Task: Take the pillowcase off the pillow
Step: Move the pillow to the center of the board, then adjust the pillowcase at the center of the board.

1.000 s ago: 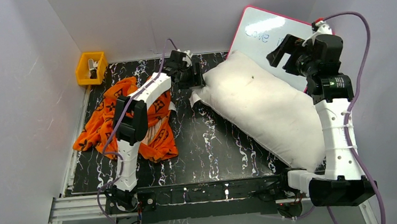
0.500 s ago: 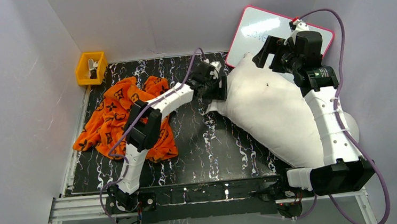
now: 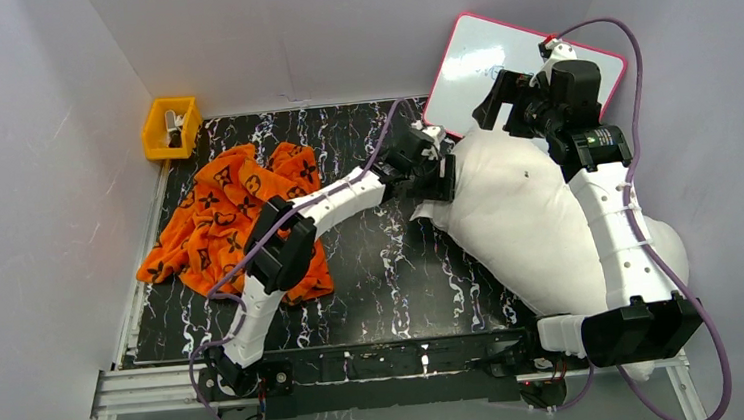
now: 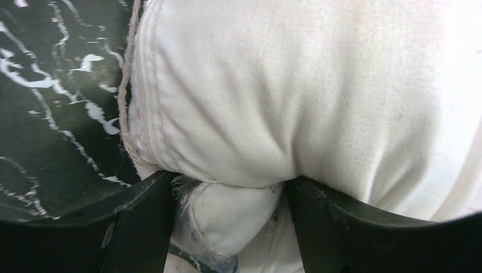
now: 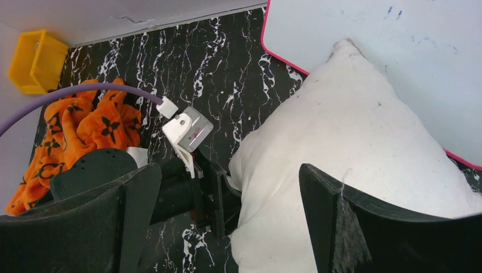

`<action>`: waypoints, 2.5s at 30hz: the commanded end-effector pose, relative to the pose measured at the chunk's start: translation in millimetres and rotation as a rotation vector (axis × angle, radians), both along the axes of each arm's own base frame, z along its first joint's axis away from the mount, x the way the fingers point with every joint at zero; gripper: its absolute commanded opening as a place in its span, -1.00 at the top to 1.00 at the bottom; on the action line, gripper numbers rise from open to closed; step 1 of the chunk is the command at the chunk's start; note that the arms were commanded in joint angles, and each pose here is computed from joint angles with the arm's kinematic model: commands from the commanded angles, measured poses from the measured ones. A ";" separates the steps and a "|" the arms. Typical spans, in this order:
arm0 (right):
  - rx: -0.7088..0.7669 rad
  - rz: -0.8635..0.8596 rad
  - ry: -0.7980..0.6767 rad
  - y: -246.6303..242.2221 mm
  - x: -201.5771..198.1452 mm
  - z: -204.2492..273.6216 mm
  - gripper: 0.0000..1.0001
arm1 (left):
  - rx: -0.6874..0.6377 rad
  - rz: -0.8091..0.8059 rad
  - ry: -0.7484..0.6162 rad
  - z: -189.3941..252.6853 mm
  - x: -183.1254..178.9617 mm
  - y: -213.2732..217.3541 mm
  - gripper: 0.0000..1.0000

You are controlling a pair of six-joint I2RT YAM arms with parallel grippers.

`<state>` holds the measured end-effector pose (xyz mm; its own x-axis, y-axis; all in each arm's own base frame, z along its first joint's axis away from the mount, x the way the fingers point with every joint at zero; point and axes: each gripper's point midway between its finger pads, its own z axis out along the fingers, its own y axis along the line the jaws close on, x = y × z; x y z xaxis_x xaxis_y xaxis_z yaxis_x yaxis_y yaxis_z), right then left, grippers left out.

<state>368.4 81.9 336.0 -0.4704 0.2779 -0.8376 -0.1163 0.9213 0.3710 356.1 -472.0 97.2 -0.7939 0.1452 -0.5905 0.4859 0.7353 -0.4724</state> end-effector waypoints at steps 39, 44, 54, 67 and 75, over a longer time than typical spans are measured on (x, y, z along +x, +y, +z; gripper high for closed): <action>-0.058 0.674 0.205 358.0 -75.6 -151.3 -0.96 | -0.155 0.474 -0.152 145.5 96.2 379.6 -0.97; -0.055 0.746 0.323 377.5 -139.8 -198.9 -0.91 | -0.078 0.333 -0.153 127.9 120.5 335.9 -0.97; 0.006 0.745 0.445 389.8 -209.3 -243.0 -0.92 | 0.153 0.264 0.011 19.3 123.0 315.7 -0.97; -0.030 0.716 0.397 410.0 -202.3 -265.6 -0.60 | 0.243 0.426 0.077 -7.4 118.8 365.5 0.01; -0.080 0.672 0.370 401.4 -190.5 -275.5 0.01 | 0.171 0.489 0.059 20.0 120.4 395.7 1.00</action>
<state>159.5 477.0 46.0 -0.8033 -0.2709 -0.5304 -0.5386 0.7105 0.4529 474.8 -86.1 59.3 -0.8793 -0.1290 -0.4585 0.0243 0.9492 -0.3137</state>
